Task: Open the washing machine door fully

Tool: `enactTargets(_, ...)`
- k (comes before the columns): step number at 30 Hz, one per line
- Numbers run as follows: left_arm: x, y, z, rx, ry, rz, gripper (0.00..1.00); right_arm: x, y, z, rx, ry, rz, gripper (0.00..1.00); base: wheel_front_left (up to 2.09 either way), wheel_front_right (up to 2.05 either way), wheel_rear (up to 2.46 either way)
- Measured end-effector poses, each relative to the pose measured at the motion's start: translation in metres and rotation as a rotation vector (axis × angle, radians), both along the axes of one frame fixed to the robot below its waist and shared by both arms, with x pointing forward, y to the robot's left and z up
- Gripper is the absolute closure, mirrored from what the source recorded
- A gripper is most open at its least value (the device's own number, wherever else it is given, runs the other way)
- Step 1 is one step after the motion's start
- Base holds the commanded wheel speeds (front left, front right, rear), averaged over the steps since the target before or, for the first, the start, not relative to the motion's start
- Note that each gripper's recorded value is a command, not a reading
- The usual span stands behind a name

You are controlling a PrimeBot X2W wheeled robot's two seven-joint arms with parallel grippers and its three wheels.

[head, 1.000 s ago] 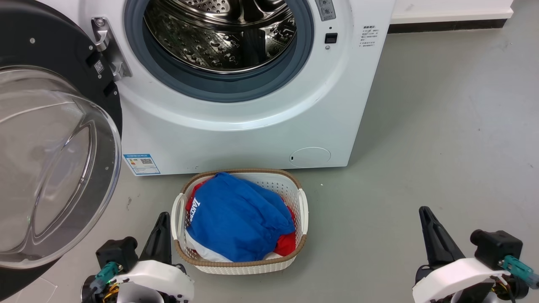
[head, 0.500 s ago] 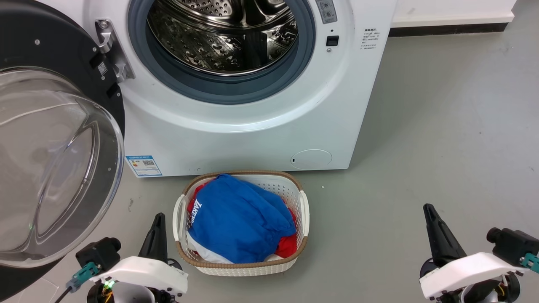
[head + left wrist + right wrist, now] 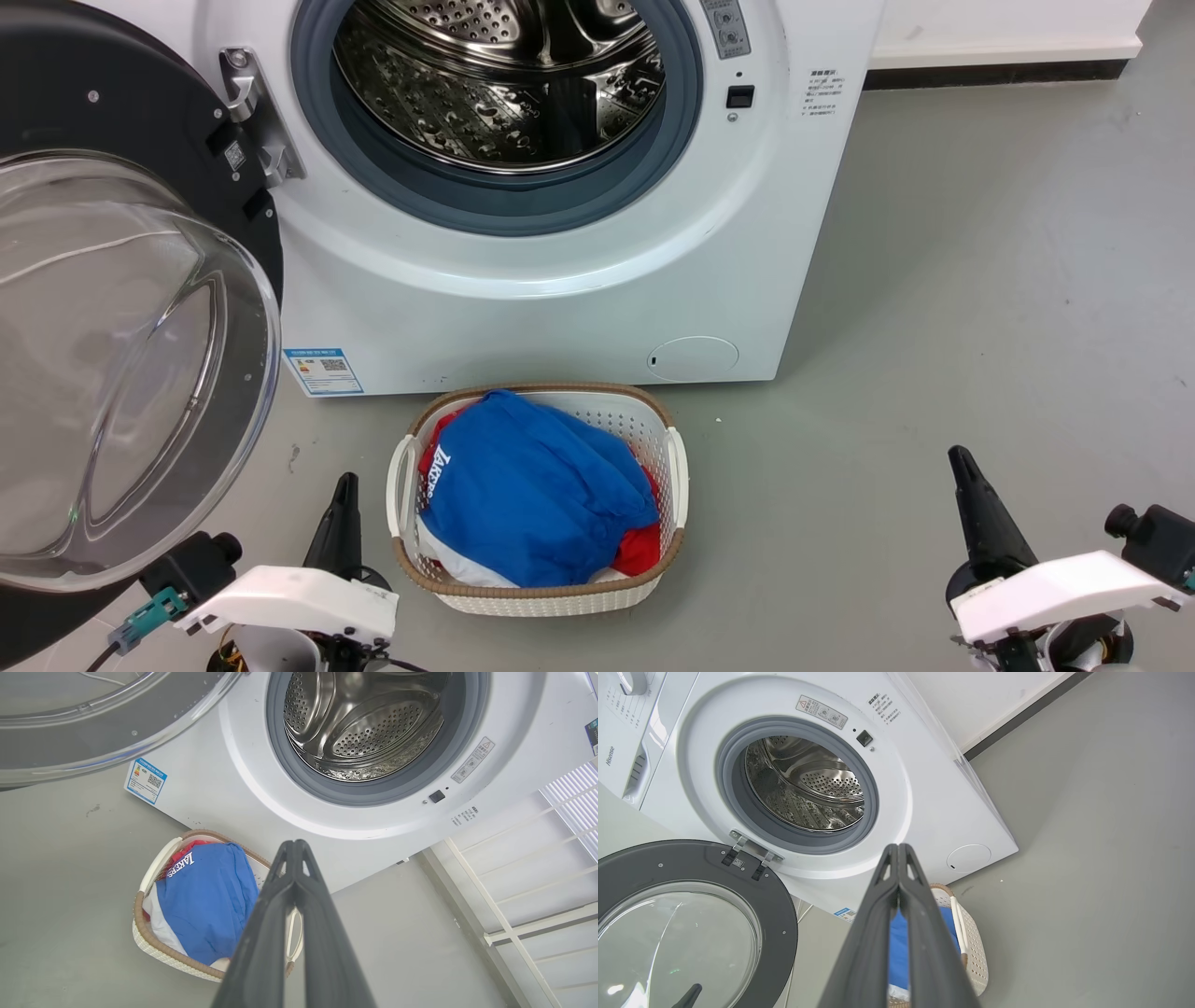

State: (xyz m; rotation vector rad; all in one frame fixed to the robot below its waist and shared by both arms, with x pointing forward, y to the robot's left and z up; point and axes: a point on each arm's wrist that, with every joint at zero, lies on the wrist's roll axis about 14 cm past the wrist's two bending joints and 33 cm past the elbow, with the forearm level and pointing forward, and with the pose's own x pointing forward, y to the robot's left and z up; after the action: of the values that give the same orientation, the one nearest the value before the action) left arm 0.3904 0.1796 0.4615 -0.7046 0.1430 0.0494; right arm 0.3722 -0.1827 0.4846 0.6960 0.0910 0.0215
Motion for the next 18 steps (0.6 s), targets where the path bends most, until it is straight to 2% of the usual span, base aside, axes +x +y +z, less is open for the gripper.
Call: enactTargets(18,-0.0002,0.0059,0.0056,-0.231,-0.001,0.036,1.00,0.0041,-0.0055,0.0029,0.233,0.001,-0.034,1.00,0.00,0.00,0.00)
